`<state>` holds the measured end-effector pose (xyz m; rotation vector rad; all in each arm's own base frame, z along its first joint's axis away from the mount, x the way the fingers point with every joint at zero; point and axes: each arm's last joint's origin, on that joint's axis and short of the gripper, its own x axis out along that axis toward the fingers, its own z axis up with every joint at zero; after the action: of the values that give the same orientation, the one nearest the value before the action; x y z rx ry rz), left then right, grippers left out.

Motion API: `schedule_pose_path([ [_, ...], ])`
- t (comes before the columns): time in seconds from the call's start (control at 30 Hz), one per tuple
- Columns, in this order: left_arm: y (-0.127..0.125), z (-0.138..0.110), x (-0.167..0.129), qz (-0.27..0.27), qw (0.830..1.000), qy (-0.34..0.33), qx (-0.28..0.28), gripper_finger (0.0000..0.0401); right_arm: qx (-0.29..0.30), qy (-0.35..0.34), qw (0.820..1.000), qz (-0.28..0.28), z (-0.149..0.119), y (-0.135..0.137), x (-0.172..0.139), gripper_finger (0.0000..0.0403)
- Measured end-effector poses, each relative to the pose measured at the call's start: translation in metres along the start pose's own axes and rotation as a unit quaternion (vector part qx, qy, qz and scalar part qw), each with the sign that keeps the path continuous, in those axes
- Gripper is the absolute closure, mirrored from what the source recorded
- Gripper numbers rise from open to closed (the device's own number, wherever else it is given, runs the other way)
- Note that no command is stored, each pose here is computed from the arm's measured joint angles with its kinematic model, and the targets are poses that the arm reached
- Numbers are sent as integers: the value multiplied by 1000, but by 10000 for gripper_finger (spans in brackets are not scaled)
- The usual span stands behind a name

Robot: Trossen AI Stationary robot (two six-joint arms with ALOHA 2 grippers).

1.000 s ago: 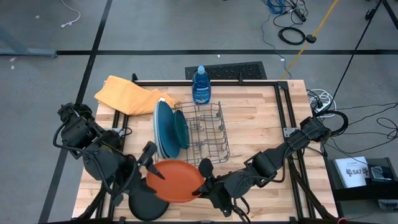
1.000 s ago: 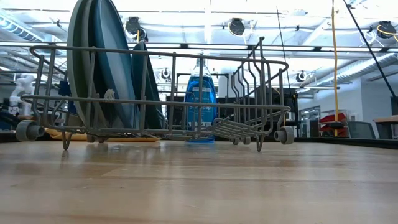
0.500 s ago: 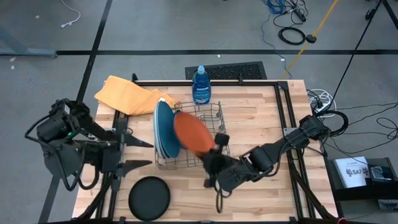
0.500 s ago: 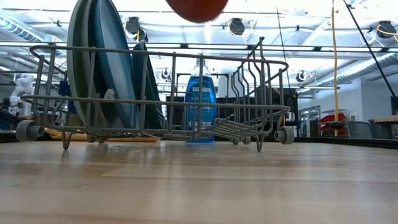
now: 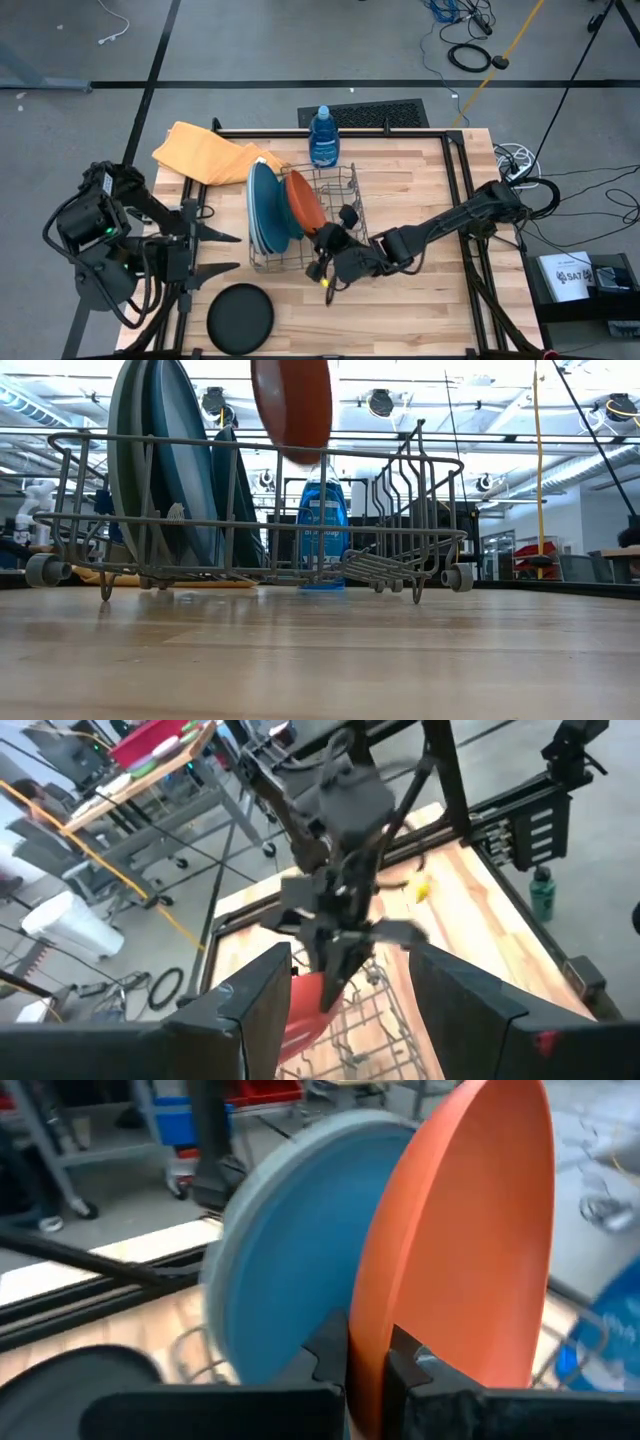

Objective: Sort dishes
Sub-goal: Put the orange plate in the dish rack

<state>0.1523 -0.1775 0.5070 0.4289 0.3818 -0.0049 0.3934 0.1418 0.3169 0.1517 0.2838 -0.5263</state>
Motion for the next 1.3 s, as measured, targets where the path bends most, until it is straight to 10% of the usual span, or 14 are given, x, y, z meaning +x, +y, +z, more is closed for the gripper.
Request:
schedule_pose_path([
  [0.47, -15, -13, -19, -8, 1000, 16, -13, 195, 150, -20, 988, -8, -51, -34, 42, 395],
  [1.3, -23, -15, -20, 8, 1000, 14, -15, 195, 186, -40, 980, -56, -90, -31, 75, 395],
])
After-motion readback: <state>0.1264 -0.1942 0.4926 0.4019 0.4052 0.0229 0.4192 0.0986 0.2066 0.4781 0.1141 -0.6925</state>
